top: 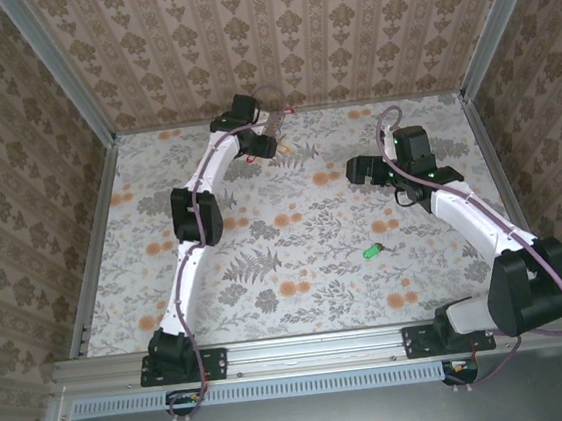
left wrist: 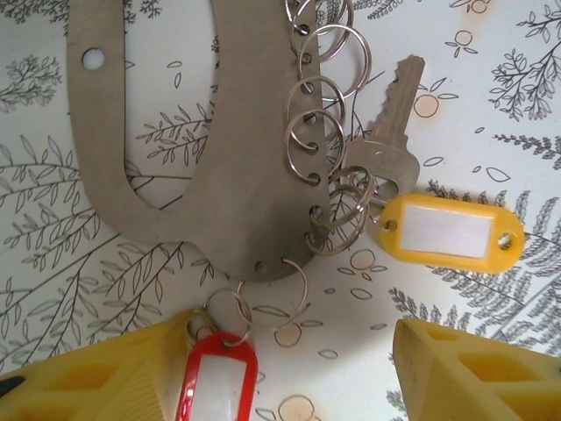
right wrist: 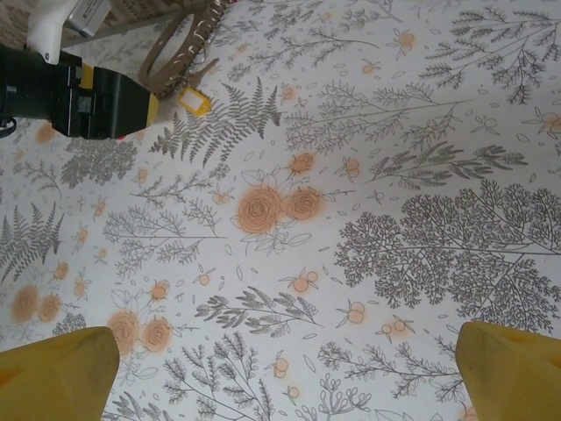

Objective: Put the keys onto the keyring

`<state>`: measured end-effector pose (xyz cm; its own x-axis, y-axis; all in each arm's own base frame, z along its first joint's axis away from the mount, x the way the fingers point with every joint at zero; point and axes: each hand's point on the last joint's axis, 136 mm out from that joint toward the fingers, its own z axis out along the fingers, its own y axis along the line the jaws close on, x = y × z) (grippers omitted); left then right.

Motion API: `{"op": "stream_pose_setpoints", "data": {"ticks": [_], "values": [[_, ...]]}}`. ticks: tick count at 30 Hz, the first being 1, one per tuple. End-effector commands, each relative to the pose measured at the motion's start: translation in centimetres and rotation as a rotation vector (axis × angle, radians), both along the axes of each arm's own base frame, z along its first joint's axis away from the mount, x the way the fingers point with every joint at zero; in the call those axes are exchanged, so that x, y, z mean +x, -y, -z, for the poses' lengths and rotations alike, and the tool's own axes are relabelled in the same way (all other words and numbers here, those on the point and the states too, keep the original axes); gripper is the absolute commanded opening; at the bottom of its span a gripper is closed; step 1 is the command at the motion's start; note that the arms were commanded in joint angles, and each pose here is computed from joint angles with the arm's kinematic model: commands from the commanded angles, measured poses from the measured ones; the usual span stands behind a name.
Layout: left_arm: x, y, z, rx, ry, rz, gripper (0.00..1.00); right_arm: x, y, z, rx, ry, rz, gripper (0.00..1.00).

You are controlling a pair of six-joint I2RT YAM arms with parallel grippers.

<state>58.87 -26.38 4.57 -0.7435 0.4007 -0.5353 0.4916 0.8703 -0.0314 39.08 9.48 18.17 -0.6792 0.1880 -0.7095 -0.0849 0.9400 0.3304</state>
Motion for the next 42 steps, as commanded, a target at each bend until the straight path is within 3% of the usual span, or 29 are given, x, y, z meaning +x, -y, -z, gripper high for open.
{"op": "stream_pose_setpoints", "data": {"ticks": [1,6,12,14,16,24,37,42], "values": [[0.2,-0.8,0.2,0.072,0.024,0.041,0.65,0.0,0.4,-1.6,-0.038,0.028,0.007,1.00],[0.6,-0.9,0.2,0.096,0.050,0.061,0.66,-0.2,0.7,-2.6,-0.051,0.041,0.012,1.00],[0.8,-0.6,0.1,0.103,0.070,0.086,0.60,-0.5,0.9,-3.3,-0.056,0.053,0.020,1.00],[0.7,-0.3,0.1,0.112,0.076,0.098,0.47,-0.5,1.1,-3.7,-0.059,0.058,0.027,1.00],[0.5,0.2,0.3,0.130,0.083,0.120,0.40,-0.7,1.4,-4.1,-0.065,0.063,0.032,1.00],[0.4,1.1,0.7,0.205,0.118,0.149,0.39,-1.2,3.3,-6.0,-0.090,0.099,0.070,1.00],[1.2,0.1,0.6,0.247,0.147,0.095,0.27,-1.5,4.0,-7.8,-0.081,0.134,0.077,0.99],[1.3,0.2,0.5,0.248,0.154,0.100,0.09,-1.5,4.6,-7.7,-0.072,0.132,0.089,0.99]]}}
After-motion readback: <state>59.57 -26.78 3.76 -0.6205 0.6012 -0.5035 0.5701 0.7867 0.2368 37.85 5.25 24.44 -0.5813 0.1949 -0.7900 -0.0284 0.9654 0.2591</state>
